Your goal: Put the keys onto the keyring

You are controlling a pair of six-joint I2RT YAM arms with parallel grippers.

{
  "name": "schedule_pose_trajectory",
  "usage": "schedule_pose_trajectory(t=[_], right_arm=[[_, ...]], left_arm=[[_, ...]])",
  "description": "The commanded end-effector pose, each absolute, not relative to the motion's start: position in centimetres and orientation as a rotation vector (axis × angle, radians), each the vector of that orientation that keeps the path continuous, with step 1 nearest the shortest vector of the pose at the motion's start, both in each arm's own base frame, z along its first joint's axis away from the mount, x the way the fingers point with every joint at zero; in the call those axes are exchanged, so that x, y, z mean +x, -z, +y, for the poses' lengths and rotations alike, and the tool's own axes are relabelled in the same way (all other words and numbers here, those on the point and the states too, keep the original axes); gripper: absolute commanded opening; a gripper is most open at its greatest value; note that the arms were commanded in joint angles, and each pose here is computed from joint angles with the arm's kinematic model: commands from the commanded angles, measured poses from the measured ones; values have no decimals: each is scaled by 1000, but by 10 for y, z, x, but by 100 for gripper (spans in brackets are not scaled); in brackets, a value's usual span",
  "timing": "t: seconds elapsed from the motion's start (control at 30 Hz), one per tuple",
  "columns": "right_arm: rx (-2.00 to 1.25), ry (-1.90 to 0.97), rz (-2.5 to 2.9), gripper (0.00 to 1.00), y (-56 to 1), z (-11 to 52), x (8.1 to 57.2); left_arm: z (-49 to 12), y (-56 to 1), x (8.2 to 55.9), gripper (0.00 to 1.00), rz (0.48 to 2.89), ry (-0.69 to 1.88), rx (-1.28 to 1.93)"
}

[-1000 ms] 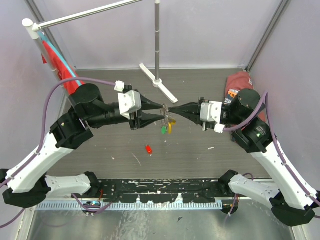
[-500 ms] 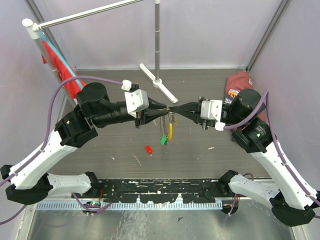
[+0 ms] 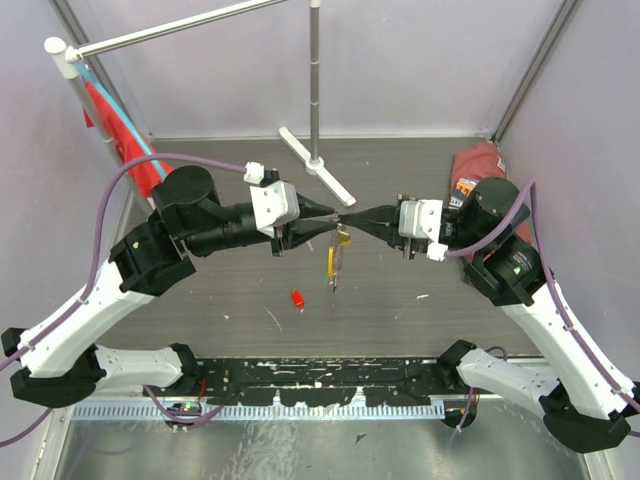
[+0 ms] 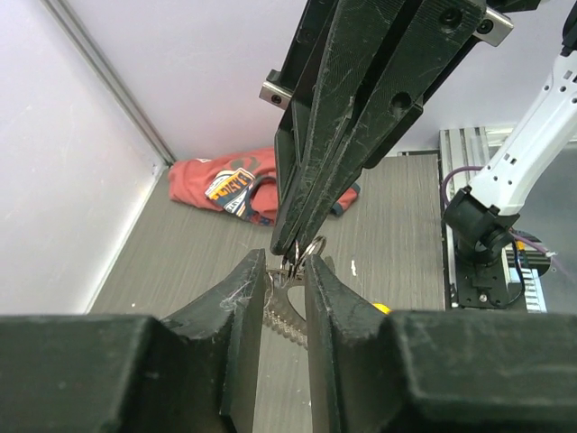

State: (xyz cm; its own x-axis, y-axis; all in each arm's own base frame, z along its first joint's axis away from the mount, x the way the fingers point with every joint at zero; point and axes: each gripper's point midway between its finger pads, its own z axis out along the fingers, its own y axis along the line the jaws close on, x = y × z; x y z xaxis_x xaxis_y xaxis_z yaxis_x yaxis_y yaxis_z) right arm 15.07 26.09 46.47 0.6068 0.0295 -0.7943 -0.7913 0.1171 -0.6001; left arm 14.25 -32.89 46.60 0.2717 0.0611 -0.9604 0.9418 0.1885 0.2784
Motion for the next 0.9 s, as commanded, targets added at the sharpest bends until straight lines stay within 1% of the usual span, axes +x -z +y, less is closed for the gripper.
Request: schedule_pose_trajectory(t=[0.0,0.1,0.23,0.6,0.87], right_arm=[[-1291,-626,644,1,-495,251,142],[-1290,-620,647,0,-495,251,142],[-1291,-617,646,1,-494,251,143],[-1296,-621,637,1,-496,250,139],[-1295,-624,632,0,-497,249,138]], left_arm=[[-322,-480,135,33,1063,846,1212],[-319,-481,128,35,1052,867,1222],[-317,-481,123,36,1047,887,1229],[-319,-479,134,32,1083,847,1198],[-328,-472,138,32,1098,848,1219]])
